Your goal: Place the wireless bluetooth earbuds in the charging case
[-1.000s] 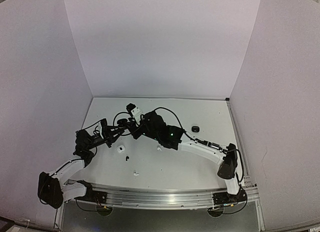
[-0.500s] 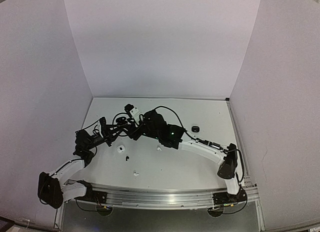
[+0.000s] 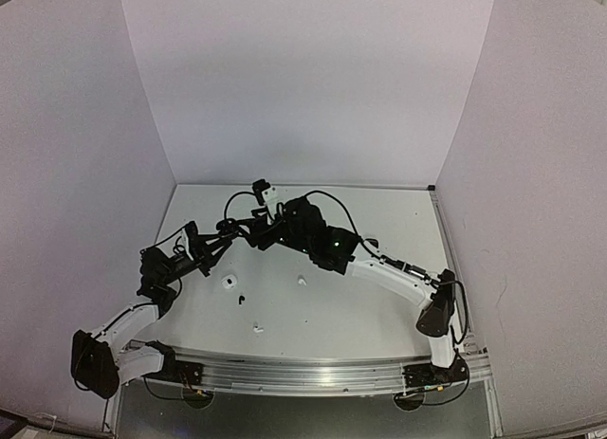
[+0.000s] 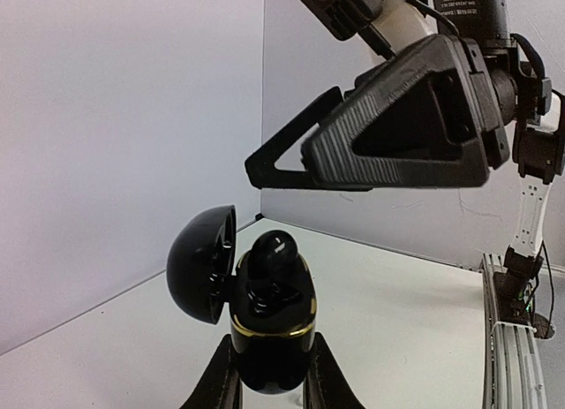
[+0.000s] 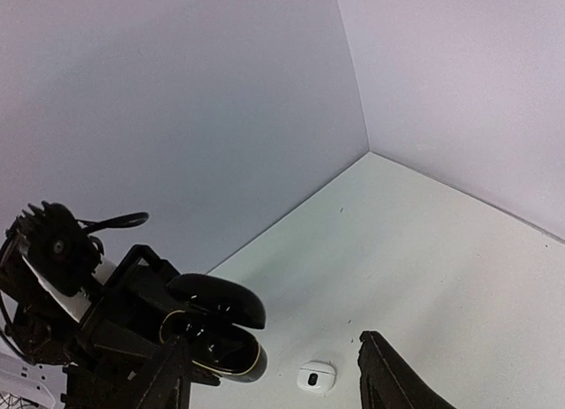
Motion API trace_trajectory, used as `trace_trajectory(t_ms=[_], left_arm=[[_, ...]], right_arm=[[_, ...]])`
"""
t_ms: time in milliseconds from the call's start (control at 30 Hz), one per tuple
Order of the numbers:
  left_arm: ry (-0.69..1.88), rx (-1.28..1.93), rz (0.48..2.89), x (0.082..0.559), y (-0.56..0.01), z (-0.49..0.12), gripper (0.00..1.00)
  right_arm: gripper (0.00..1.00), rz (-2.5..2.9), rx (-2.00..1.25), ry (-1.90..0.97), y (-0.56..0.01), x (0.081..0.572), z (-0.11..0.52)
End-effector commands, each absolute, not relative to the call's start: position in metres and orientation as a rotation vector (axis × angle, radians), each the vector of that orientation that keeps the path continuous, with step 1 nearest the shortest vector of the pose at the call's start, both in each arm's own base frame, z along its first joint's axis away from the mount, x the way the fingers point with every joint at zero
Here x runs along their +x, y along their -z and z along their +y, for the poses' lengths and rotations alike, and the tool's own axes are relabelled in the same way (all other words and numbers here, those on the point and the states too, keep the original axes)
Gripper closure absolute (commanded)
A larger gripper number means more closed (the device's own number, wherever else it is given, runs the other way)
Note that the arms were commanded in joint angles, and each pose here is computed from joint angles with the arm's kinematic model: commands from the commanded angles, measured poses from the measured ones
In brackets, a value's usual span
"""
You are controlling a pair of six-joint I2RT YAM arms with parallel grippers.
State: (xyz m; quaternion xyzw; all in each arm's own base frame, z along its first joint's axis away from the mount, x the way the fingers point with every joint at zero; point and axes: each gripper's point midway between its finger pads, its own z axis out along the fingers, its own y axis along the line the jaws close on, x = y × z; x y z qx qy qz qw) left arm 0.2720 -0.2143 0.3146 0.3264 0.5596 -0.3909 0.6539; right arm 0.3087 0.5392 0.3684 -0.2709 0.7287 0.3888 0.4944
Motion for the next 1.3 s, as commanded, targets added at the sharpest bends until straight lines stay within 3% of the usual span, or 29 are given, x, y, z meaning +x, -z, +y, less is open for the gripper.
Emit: trace_trajectory(t_ms=[0,867,1267], left_arm=[[0.831,0.791,1.188,0.264,-0.326,-0.214,1.0],[0.84,0.828,1.159,0.261,-0.33,-0.218,1.0],[0.873,0.627,1.346,0.284,-0.312,-0.205,1.0]], right_arm=[[0.42,1.697,-0.581,-1.01,-0.411,0.307,0.529],[0.45,1.802,-0.666,-0.969,-0.351,0.313,0.553],[0.4,1.686,-0.69,-1.068,-0.41,0.296,0.546]])
